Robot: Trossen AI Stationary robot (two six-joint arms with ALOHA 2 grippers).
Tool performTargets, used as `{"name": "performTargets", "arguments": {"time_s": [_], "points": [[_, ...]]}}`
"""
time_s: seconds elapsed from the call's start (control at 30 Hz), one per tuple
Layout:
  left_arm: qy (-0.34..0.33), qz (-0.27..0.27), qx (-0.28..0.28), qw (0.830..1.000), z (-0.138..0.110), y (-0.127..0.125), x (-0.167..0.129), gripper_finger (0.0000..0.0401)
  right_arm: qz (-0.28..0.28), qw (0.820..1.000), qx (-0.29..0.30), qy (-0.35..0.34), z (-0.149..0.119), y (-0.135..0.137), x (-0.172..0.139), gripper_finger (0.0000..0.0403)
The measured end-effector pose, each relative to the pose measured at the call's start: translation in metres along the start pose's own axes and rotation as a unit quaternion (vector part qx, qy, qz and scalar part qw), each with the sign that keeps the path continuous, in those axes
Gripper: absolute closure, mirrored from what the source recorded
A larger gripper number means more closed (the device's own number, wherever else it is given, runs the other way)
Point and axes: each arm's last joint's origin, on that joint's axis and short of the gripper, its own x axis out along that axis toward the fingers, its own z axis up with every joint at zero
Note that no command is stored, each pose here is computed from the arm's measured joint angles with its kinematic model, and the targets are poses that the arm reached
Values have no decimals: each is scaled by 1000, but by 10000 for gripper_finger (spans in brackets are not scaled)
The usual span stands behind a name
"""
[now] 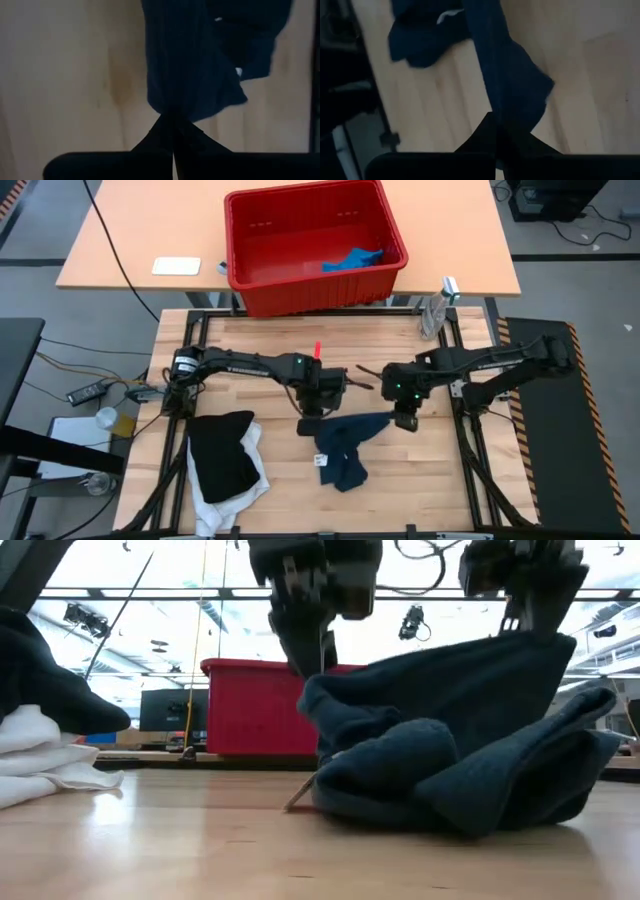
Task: Fold Laundry from Bin
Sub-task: Remove the dark blue shorts from the red bin and place them on the table
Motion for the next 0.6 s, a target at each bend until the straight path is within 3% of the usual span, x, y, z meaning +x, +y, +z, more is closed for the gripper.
{"name": "performTargets", "arguments": {"time_s": [0.17, 0.37, 0.53, 0.6], "points": [[-15, 17, -36, 999, 0, 23, -5, 384, 15, 999, 27, -14, 5, -16, 7, 392], [-23, 30, -61, 997, -3, 36, -32, 291, 24, 999, 38, -20, 7, -20, 5, 391], [8, -7, -144, 990, -11, 29, -39, 227, 26, 997, 70, -29, 10, -23, 4, 391], [5, -25, -147, 989, -9, 20, -34, 218, 27, 997, 68, -34, 11, -23, 3, 391]]}}
